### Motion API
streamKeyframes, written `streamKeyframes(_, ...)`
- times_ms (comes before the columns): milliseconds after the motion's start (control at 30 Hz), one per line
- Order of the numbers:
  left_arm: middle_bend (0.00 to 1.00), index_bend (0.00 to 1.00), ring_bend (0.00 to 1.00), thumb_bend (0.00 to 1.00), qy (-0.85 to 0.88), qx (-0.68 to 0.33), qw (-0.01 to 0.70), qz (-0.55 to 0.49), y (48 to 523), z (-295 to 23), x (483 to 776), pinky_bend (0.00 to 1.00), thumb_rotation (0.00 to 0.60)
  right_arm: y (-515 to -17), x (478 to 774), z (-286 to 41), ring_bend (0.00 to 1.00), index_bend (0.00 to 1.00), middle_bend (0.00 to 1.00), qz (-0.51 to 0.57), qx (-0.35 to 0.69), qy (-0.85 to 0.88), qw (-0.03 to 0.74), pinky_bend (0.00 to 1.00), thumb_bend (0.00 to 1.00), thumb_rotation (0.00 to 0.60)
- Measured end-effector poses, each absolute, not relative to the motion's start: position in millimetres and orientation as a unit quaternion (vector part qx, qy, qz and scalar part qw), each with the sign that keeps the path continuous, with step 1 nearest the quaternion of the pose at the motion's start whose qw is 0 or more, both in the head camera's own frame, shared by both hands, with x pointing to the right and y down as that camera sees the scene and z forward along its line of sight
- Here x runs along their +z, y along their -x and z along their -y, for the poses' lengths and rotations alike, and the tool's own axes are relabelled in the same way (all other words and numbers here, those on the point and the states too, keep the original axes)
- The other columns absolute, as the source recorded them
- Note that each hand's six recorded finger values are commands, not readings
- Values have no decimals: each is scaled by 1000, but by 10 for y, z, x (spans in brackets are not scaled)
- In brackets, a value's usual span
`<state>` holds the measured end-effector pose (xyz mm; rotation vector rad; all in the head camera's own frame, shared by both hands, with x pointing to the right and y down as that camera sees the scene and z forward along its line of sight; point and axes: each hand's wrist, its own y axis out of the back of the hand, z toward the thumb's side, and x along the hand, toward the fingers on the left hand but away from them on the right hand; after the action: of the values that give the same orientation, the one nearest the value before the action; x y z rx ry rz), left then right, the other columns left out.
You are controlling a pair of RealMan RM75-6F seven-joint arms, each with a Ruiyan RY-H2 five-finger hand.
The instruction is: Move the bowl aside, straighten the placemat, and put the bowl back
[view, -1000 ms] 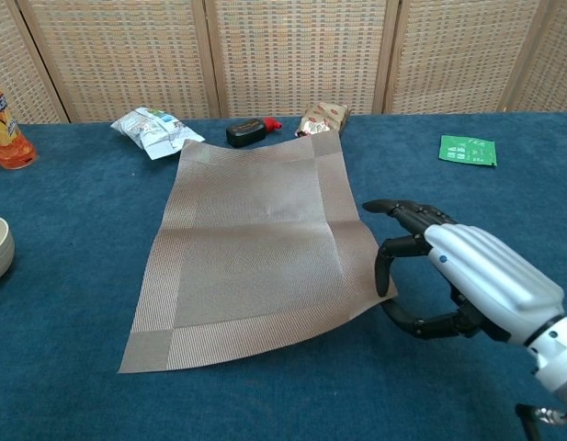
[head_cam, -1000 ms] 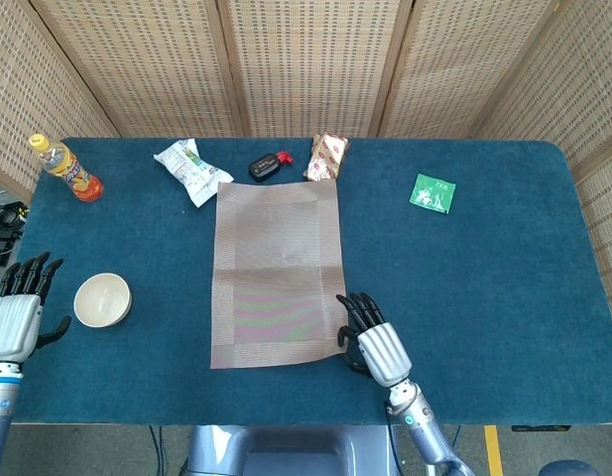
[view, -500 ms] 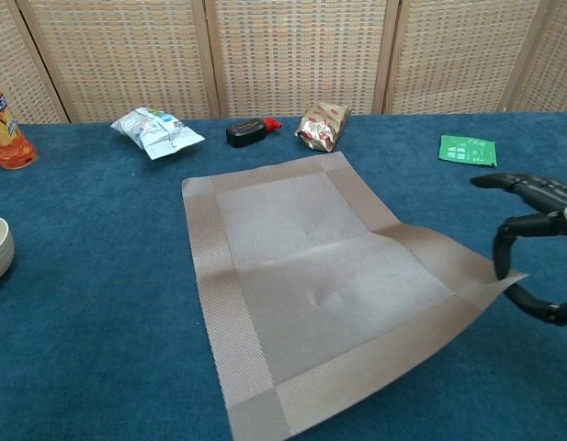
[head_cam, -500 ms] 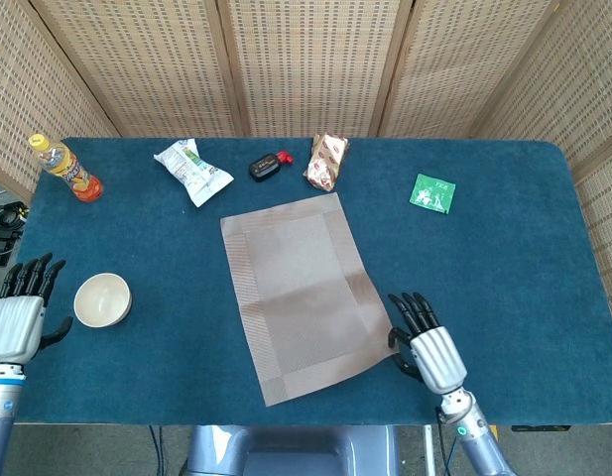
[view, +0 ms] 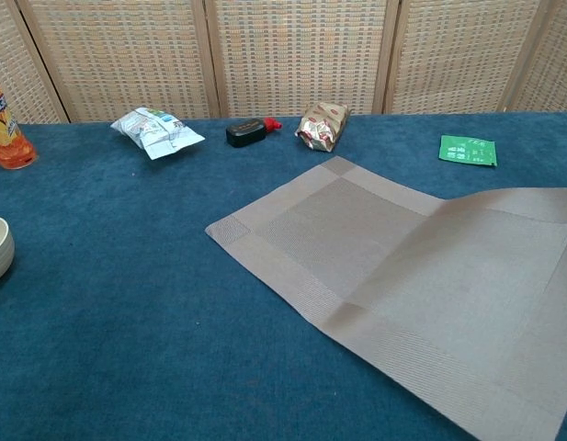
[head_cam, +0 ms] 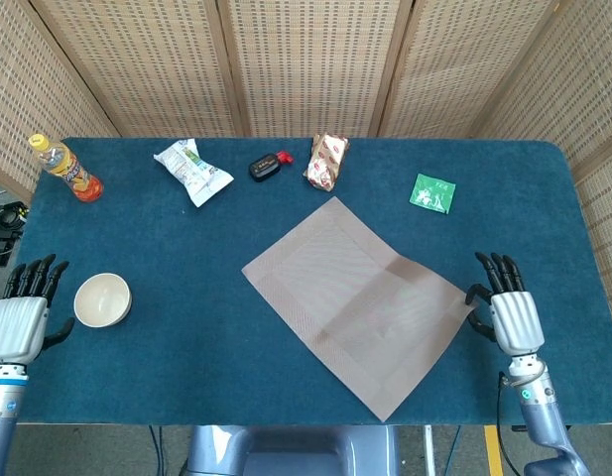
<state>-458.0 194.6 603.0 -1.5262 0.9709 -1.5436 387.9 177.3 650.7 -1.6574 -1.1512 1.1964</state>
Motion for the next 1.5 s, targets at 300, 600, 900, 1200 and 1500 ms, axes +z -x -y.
streamKeyframes(300, 0, 84, 0, 296, 595, -605, 372, -377, 4584, -1942, 6047, 0, 600, -3997, 6658, -1318, 0, 661, 174, 421, 517, 630, 398, 0, 542, 600)
streamKeyframes(600, 0, 83, 0, 297, 595, -606, 372, -375, 4584, -1944, 6057, 0, 600, -3767, 6777, -1068, 0, 654, 177, 389, 522, 629, 425, 0, 539, 600)
streamKeyframes(900, 0, 83, 0, 296, 596, -606, 371, -373, 4584, -1936, 6078, 0, 600, -3676, 6816, -1095, 0, 295, 2, 374, 524, 623, 445, 0, 349, 600)
streamKeyframes(1200, 0, 83, 0, 296, 597, -602, 372, -378, 4585, -1911, 6062, 0, 600, -3988, 6614, -1178, 0, 2, 0, 404, 554, 563, 461, 0, 191, 600)
streamKeyframes(1500, 0, 84, 0, 238, 601, -594, 385, -372, 4472, -1793, 6032, 0, 600, -4223, 6135, -1582, 0, 1, 0, 511, 516, 547, 417, 0, 166, 600)
